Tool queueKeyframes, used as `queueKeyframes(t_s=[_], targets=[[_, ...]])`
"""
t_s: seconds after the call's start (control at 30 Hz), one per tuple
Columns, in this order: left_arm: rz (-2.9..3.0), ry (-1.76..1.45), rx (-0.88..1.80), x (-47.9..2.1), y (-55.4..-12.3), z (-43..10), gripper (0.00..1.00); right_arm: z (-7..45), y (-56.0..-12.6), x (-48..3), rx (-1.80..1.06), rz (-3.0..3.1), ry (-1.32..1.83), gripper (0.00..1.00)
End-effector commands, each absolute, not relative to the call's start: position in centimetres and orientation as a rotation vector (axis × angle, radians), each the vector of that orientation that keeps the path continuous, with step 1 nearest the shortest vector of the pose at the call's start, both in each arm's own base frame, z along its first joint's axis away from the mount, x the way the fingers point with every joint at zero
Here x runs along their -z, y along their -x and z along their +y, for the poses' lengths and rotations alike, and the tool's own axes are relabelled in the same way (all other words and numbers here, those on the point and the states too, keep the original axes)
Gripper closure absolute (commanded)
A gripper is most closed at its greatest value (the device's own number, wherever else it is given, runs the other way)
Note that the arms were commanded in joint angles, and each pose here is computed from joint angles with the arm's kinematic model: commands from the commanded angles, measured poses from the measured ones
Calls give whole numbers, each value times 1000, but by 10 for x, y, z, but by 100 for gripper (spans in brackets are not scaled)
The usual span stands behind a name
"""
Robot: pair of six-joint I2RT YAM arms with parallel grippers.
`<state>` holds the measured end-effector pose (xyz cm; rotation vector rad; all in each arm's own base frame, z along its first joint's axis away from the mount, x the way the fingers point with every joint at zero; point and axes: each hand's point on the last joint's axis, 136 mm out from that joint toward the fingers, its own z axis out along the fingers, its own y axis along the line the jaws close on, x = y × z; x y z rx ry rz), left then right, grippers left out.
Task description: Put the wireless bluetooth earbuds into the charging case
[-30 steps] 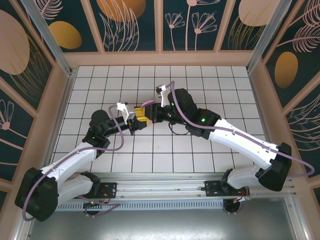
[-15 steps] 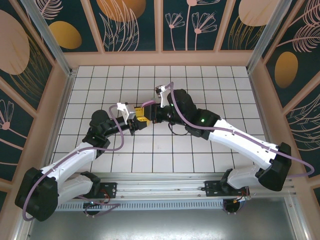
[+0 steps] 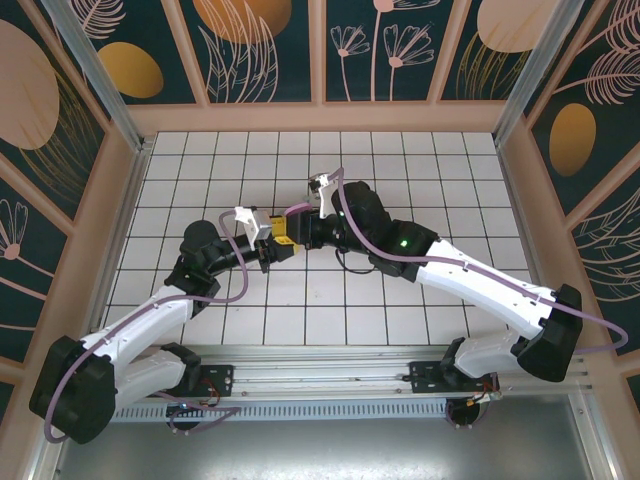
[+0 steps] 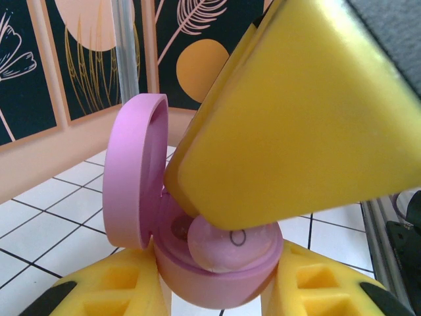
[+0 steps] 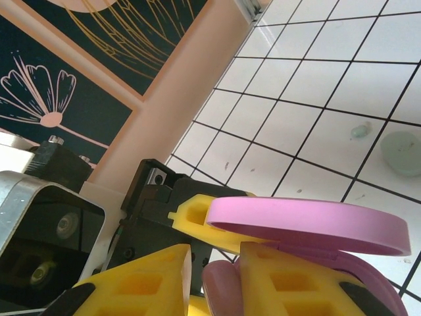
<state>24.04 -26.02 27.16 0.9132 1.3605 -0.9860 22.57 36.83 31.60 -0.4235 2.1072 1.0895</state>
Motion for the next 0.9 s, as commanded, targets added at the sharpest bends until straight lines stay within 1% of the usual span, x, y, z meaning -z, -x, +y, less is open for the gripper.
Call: queueKeyframes(t_s=[0.0,0.27,0.87], targets=[[1259,-926,981,-296,-231,-259,91,357,-230,-298,-972,2156,421,74],[1272,-918,969,-293,-233,-258,91,360,-225,-302,-967,2154,437,74],[1308,-893,938,-290,-242,-257,92,357,-230,-298,-896,2194,402,75]])
